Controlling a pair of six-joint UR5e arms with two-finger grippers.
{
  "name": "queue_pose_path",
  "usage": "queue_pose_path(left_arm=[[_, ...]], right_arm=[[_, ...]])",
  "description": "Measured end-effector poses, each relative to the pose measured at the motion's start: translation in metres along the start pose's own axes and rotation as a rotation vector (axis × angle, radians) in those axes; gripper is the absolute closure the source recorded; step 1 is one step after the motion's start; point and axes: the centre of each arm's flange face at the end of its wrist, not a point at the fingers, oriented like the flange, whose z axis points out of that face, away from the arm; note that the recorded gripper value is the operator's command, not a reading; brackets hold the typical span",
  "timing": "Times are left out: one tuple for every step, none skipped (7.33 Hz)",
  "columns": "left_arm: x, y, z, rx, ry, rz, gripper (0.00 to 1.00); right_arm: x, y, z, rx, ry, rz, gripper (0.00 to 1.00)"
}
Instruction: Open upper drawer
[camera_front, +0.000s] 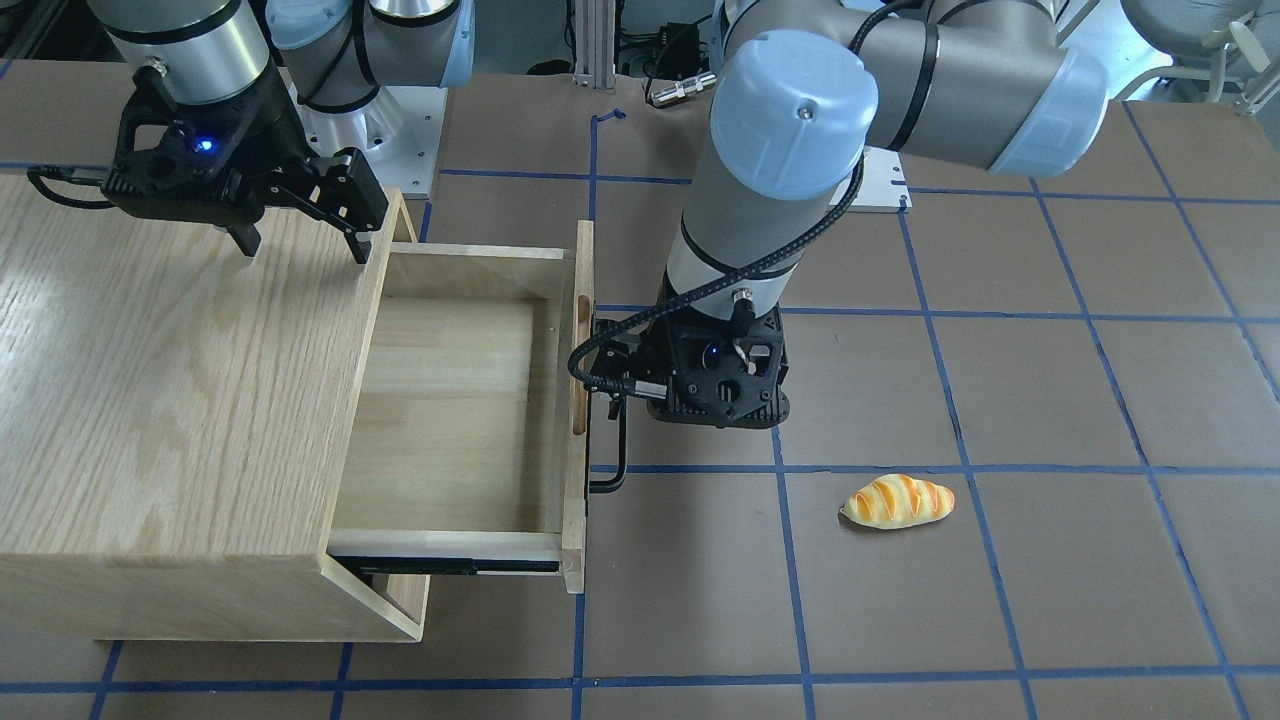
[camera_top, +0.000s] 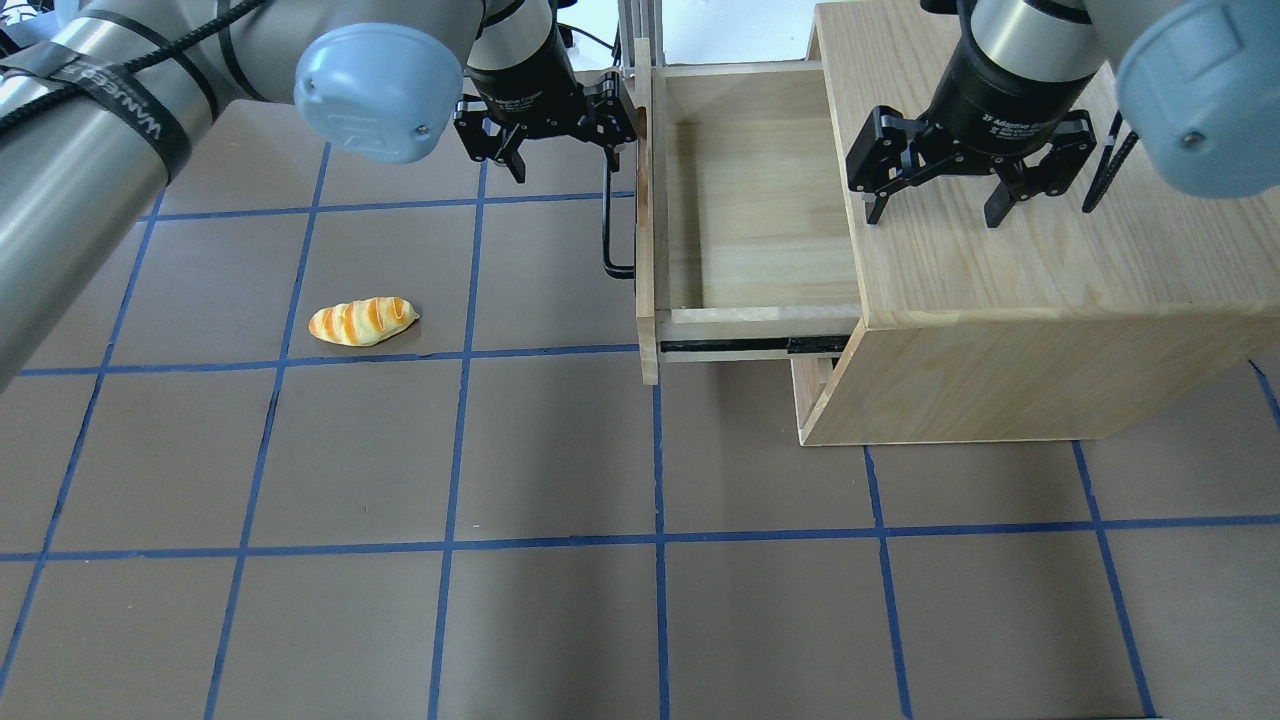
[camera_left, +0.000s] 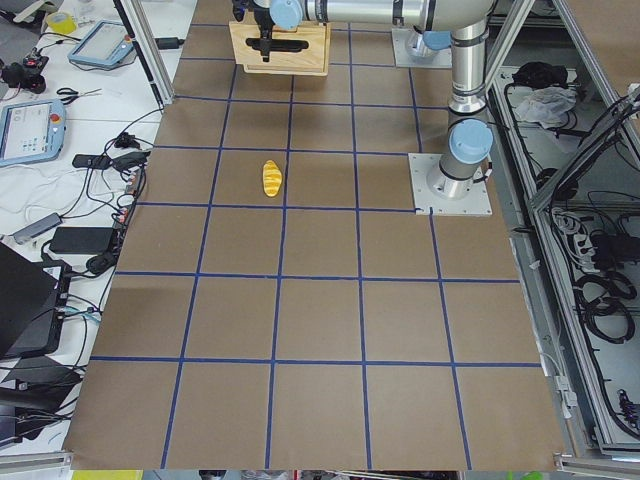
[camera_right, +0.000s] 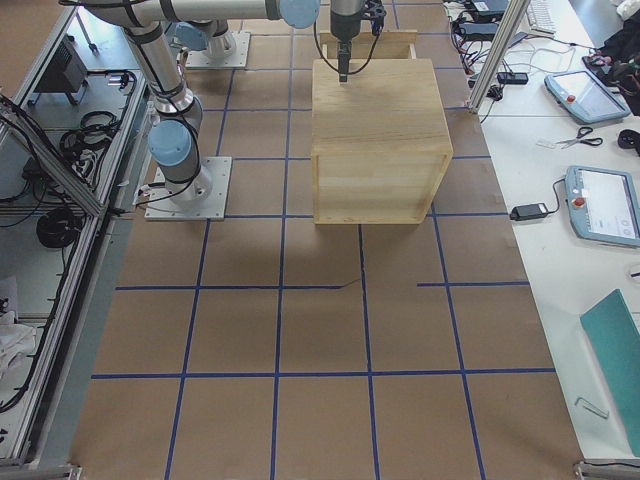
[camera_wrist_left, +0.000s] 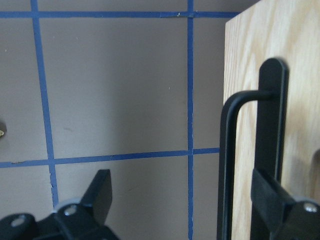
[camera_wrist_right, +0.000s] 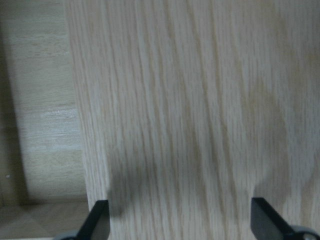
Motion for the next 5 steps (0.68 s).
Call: queue_pose_path(left_arm=[[0.0,0.005,-0.02,-0.007,-0.002,-0.004,0.0],[-0.001,0.008,-0.037,-0.013,-0.004,-0.008,0.0],[-0.003,0.012,-0.05,-0.016,-0.006,-0.012,0.0],[-0.008,0.015,-0.059,-0.017,-0.01,-0.014,0.0],[-0.022,0.013,-0.067,-0.011,-0.015,-0.024,0.0]], right_arm=[[0.0,0.0,0.0,0.0,0.0,0.0,0.0],[0.0,0.0,0.0,0.0,0.0,0.0,0.0],[0.0,0.0,0.0,0.0,0.0,0.0,0.0],[0.0,0.0,0.0,0.0,0.0,0.0,0.0],[0.0,0.0,0.0,0.0,0.0,0.0,0.0]])
